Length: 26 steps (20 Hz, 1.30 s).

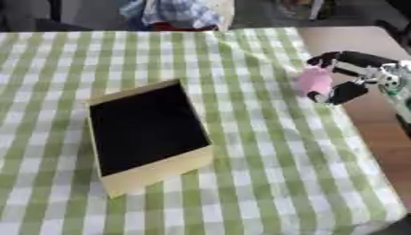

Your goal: Pick up objects on the table and place them in the box.

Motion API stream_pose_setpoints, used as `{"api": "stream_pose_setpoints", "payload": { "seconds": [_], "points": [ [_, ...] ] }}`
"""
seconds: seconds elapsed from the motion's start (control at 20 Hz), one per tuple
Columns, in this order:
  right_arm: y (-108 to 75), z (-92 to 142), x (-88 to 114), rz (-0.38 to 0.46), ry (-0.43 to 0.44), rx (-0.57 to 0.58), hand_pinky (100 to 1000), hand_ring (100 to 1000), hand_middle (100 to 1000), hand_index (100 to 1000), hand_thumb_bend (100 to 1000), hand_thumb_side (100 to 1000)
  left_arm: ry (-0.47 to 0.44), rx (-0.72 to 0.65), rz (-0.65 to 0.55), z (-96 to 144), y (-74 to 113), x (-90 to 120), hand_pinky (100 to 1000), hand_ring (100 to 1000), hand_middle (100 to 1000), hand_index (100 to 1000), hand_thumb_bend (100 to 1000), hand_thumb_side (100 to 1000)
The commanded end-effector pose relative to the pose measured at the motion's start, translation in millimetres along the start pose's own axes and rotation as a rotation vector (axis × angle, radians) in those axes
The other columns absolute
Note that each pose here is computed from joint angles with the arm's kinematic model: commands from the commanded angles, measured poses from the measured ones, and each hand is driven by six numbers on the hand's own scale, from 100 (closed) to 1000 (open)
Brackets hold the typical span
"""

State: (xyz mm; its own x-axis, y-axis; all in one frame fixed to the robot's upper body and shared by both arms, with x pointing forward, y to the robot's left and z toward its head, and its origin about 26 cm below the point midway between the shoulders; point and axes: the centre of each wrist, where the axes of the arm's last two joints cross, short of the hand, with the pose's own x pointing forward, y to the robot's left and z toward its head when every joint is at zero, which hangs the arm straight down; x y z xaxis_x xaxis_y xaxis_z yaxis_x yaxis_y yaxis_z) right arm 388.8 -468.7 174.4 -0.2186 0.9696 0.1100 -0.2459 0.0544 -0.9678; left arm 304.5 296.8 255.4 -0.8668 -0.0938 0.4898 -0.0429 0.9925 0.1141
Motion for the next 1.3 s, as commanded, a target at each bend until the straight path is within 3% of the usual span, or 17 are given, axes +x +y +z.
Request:
{"api": "stream_pose_setpoints", "payload": {
  "seconds": [0.05,0.55,1.3],
  "points": [
    [-16.6,8,-8,0.027,0.021,-0.035,804,905,907,984,274,431,-0.024,-0.016,-0.013,-5,2.3,6,854,772,815,858,375,788],
    [-25.4,11,-9,0.039,0.014,-0.091,822,947,941,988,287,437,-0.023,-0.017,-0.015,-4,2.7,6,855,771,815,858,376,787],
    [-23.9,10,-15,0.045,0.040,-0.065,825,948,940,989,295,435,-0.033,-0.024,-0.012,-6,1.9,7,855,771,814,858,374,789]
  ]
}}
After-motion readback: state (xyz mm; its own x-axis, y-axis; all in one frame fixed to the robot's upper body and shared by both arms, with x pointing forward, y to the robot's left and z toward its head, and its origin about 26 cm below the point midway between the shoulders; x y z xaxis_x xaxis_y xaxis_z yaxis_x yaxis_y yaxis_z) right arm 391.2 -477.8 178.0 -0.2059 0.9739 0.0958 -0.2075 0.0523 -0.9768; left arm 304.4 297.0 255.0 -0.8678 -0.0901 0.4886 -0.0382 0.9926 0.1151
